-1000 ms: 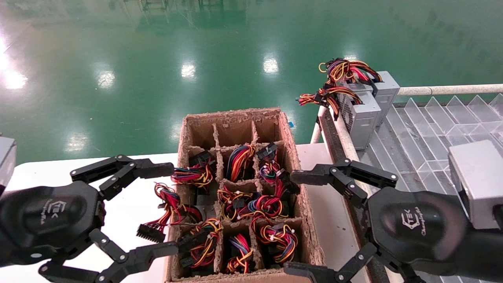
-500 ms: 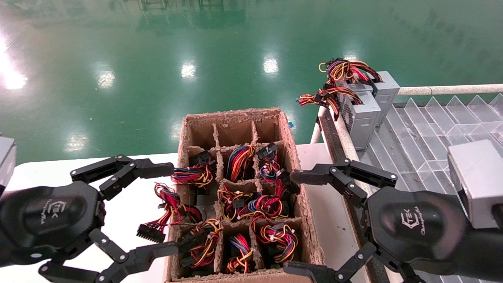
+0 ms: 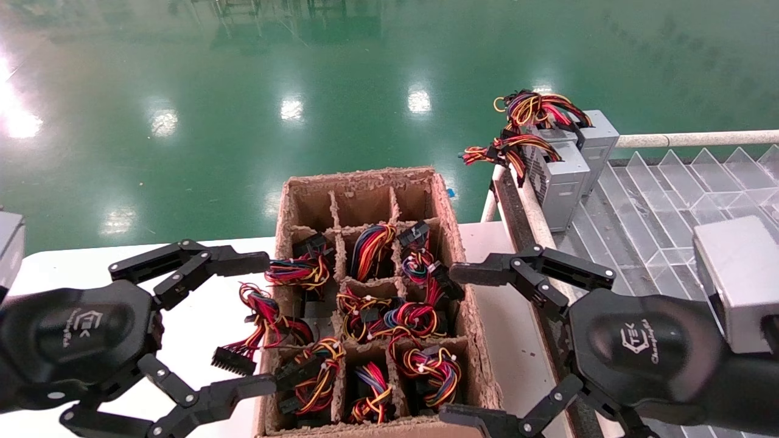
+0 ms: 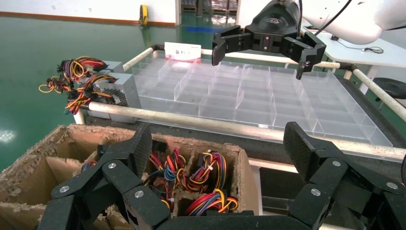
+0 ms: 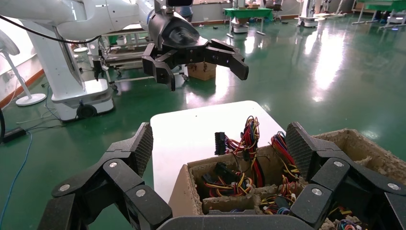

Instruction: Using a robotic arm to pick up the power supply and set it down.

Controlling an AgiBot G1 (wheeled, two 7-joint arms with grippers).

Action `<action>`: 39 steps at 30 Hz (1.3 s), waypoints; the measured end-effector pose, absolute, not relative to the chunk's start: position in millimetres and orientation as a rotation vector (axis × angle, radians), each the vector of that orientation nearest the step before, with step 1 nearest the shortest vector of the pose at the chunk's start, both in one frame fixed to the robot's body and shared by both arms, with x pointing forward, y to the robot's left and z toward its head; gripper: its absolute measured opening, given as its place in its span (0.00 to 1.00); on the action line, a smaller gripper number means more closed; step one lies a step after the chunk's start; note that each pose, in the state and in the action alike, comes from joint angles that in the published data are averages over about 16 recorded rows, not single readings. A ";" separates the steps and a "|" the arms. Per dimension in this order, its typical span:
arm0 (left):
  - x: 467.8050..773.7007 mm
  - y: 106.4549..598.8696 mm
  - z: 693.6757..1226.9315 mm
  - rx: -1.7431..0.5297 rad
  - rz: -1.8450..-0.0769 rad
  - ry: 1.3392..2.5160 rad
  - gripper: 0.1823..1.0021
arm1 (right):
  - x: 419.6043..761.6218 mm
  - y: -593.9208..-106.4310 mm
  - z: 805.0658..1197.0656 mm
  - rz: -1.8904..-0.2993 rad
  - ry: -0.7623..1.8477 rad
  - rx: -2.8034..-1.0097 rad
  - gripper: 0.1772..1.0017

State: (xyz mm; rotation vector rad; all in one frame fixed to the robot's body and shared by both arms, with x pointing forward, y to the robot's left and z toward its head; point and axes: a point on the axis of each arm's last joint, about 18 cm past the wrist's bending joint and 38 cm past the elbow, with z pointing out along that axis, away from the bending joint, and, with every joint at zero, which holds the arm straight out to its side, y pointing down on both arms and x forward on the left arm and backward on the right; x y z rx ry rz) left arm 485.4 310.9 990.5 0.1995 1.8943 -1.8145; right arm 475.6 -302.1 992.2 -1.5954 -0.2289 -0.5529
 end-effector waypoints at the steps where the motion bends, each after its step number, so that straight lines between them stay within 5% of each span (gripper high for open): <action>1: 485.4 310.9 990.5 0.199 -1.814 1.894 1.00 | 475.6 -302.1 992.2 -0.553 -0.229 -1.595 1.00; 39: 485.4 310.9 990.5 0.199 -1.814 1.894 1.00 | 475.6 -302.1 992.2 -0.553 -0.229 -1.595 1.00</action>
